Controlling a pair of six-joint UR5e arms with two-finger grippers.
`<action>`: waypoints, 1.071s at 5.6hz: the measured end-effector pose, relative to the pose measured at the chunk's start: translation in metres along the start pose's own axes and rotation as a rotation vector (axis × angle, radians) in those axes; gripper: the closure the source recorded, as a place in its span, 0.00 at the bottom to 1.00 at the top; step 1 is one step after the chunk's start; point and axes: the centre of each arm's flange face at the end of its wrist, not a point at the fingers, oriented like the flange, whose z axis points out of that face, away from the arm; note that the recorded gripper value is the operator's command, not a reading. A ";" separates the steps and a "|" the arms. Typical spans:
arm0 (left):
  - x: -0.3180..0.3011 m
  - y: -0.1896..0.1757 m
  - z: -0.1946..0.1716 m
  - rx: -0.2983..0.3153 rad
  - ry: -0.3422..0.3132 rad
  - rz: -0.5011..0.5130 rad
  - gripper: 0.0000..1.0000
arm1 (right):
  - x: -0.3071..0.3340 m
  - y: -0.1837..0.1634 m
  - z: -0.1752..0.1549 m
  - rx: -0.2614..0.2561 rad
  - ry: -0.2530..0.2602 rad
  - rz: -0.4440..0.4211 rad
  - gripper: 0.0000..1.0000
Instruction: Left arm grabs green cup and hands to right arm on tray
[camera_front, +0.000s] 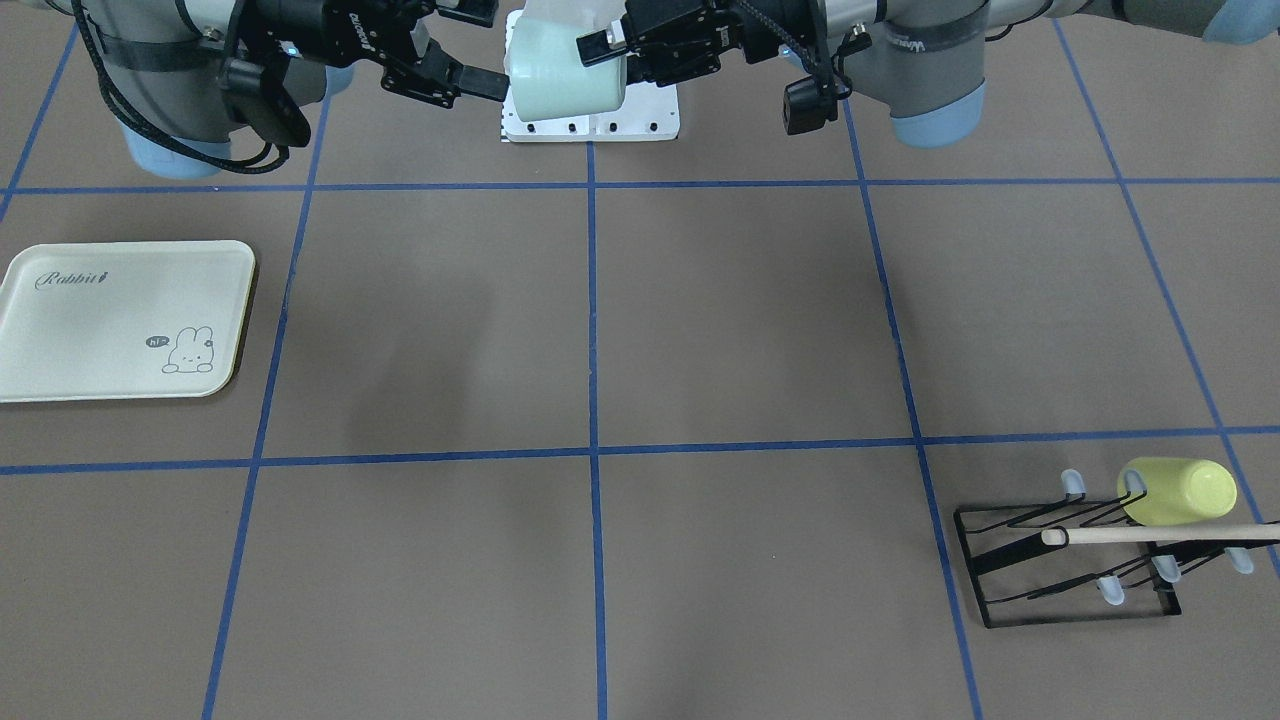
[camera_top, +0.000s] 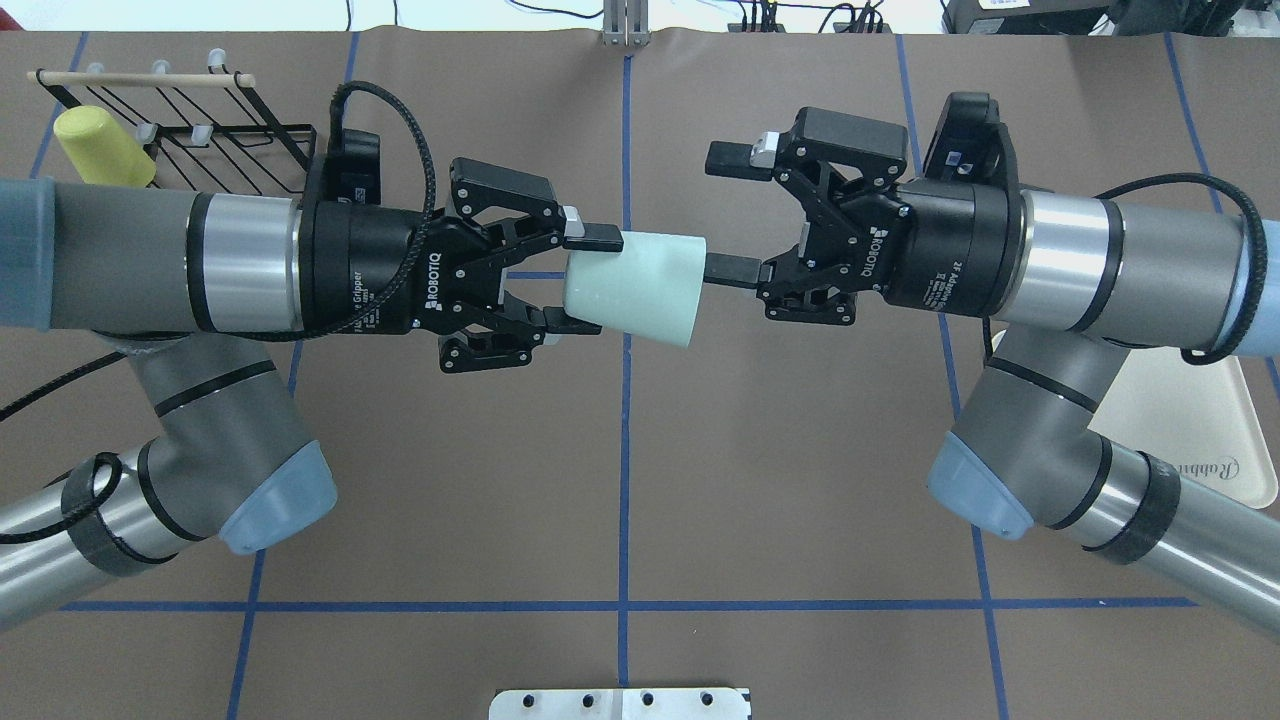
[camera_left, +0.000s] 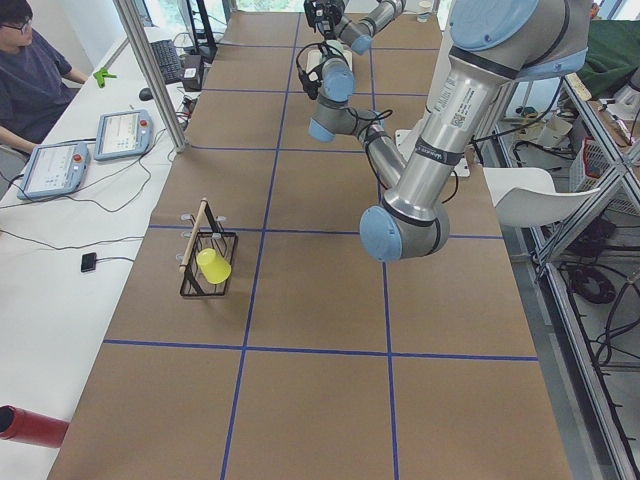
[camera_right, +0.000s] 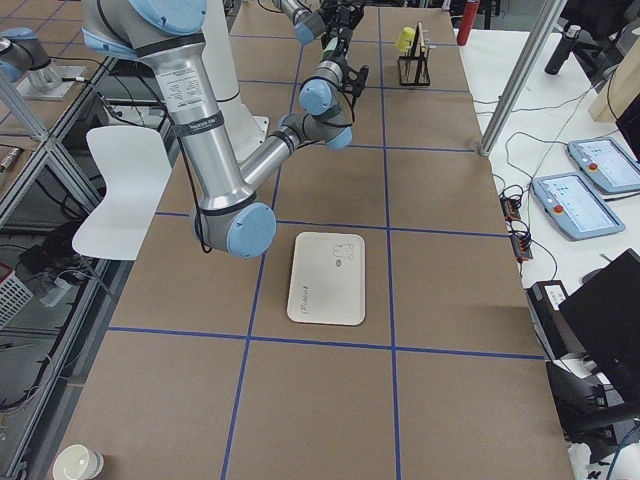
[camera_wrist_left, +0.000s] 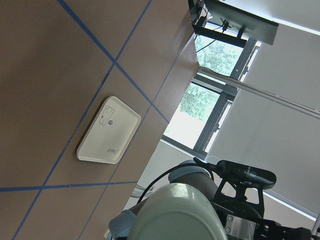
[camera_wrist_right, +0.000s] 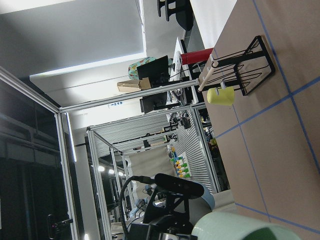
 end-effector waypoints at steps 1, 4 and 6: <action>0.000 0.000 0.001 0.001 -0.001 -0.001 0.92 | 0.004 0.004 0.003 -0.008 0.011 -0.002 0.01; -0.001 -0.004 0.005 0.005 -0.005 -0.003 0.92 | 0.001 0.011 0.005 -0.031 0.017 -0.004 0.32; 0.001 -0.003 0.006 0.002 -0.003 -0.001 0.88 | 0.003 0.012 0.006 -0.034 0.022 -0.019 1.00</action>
